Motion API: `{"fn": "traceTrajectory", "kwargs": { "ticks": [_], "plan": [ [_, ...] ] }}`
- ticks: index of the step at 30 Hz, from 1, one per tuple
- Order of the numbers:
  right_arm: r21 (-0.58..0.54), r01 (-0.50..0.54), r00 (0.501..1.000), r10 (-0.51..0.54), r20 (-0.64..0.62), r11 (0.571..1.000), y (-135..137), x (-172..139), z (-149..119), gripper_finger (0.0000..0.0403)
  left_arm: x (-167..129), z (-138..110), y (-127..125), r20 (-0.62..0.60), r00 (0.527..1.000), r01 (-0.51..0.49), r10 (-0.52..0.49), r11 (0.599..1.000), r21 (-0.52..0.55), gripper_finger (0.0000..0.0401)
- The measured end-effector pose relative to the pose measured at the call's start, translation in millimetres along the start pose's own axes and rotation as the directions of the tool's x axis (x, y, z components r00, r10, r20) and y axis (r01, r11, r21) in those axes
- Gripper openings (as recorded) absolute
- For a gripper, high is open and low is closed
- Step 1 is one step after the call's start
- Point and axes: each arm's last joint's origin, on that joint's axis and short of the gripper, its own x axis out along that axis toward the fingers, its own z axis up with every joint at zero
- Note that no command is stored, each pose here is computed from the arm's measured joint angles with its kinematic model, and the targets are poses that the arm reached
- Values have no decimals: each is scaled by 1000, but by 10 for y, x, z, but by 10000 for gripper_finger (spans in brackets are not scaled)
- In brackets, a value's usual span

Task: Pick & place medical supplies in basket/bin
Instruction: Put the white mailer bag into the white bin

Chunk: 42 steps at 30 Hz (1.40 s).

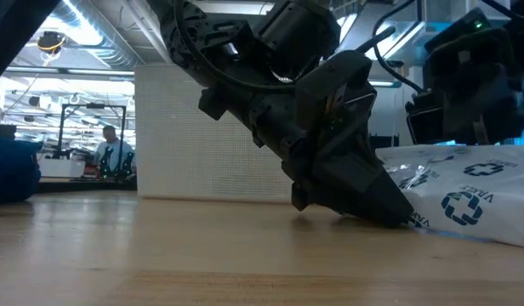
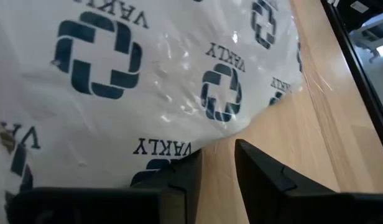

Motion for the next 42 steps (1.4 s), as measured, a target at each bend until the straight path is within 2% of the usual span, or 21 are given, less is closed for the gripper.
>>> {"fn": "traceTrajectory", "kwargs": {
  "ticks": [4, 11, 14, 22, 26, 31, 35, 42],
  "plan": [
    [15, -4, 1000, 4, -15, 1000, 1, 0, -4, 298, -6, 9, 24, 2, 1000, -2, 2, 1000, 2, 91],
    [16, 11, 1000, -10, -11, 1000, -11, -1, -7, 196, -6, 11, 26, 4, 1000, -7, 7, 1000, 3, 91],
    [14, 12, 1000, -12, -6, 1000, -9, -1, -5, 170, -6, 10, 27, 4, 1000, -9, 9, 1000, 3, 90],
    [11, 4, 1000, -4, 3, 1000, 7, -7, 0, 166, -34, 16, 32, -22, 1000, 7, -7, 1000, 19, 92],
    [-6, -33, 999, 33, 16, 999, 67, -29, 14, 165, -99, 43, 22, -55, 998, 17, -17, 1000, 12, 110],
    [-42, -49, 999, 50, 14, 998, 149, -38, 37, 165, -209, 116, 3, -91, 993, 80, -81, 997, -14, 154],
    [-90, -26, 1000, 25, -6, 996, 237, -36, 67, 165, -304, 187, -67, -98, 985, 142, -145, 989, -39, 185],
    [-195, 17, 1000, -20, -14, 981, 480, -55, 151, 164, -613, 297, -248, -188, 948, 237, -257, 964, -123, 199]
  ]
}}
